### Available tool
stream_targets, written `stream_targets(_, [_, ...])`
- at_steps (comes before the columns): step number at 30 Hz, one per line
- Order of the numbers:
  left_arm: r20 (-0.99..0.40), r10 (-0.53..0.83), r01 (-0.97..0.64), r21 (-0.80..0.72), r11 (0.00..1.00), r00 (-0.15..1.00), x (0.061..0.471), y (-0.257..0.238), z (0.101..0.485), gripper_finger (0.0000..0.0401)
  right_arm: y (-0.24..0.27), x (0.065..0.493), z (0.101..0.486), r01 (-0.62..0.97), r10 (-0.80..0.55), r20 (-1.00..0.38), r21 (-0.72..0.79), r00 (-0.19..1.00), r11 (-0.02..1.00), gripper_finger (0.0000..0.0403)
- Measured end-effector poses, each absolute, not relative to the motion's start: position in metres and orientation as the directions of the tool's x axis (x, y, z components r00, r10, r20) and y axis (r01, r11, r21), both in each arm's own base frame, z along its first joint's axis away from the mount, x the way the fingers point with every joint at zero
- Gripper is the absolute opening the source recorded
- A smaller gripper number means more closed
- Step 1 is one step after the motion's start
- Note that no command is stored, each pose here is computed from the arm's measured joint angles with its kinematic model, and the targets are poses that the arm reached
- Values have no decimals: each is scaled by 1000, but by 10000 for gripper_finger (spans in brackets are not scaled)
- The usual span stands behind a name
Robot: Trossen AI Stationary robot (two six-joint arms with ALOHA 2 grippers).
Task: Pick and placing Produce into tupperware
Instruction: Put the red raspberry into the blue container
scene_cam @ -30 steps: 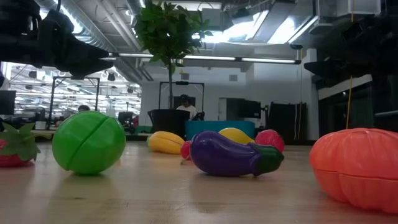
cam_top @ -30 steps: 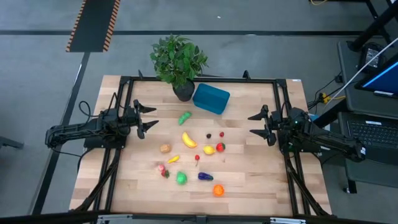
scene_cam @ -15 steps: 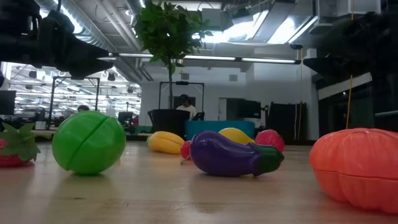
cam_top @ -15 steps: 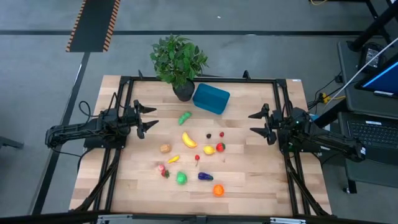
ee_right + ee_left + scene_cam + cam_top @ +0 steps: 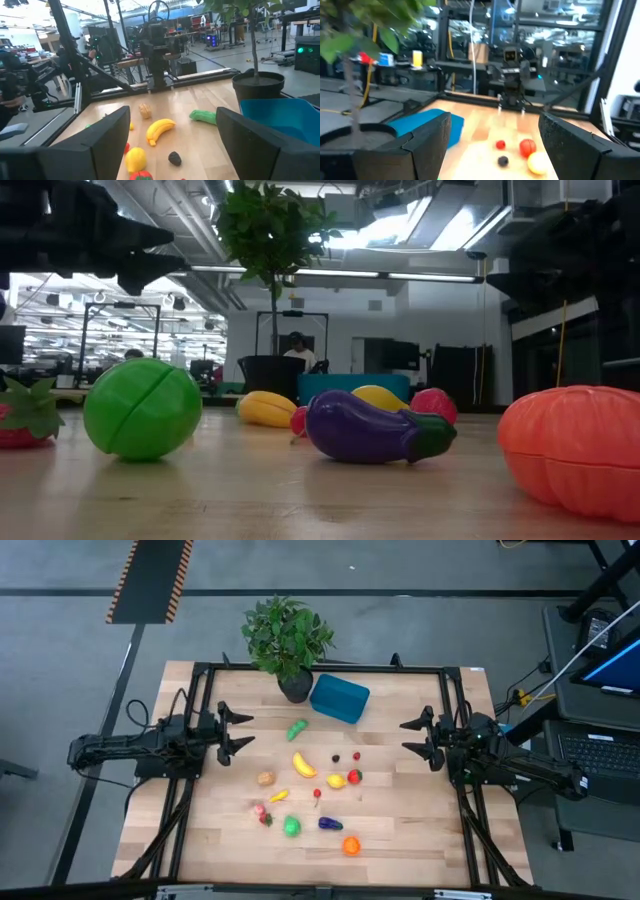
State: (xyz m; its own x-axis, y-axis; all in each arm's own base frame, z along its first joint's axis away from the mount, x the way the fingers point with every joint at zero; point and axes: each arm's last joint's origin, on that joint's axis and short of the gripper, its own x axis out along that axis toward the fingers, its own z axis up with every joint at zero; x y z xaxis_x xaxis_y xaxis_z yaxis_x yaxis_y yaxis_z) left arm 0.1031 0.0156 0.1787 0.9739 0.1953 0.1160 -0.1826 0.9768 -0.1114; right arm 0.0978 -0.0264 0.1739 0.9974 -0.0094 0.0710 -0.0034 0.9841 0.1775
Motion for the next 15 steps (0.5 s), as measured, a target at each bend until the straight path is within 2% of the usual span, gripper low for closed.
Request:
stream_targets(10, [3, 178, -176, -125, 976, 984, 132, 8, 184, 284, -29, 103, 173, 11, -21, 52, 187, 998, 982, 297])
stream_targets(15, [-79, 143, -146, -42, 988, 987, 158, 3, 200, 272, -30, 107, 182, 5, -11, 37, 167, 999, 986, 297])
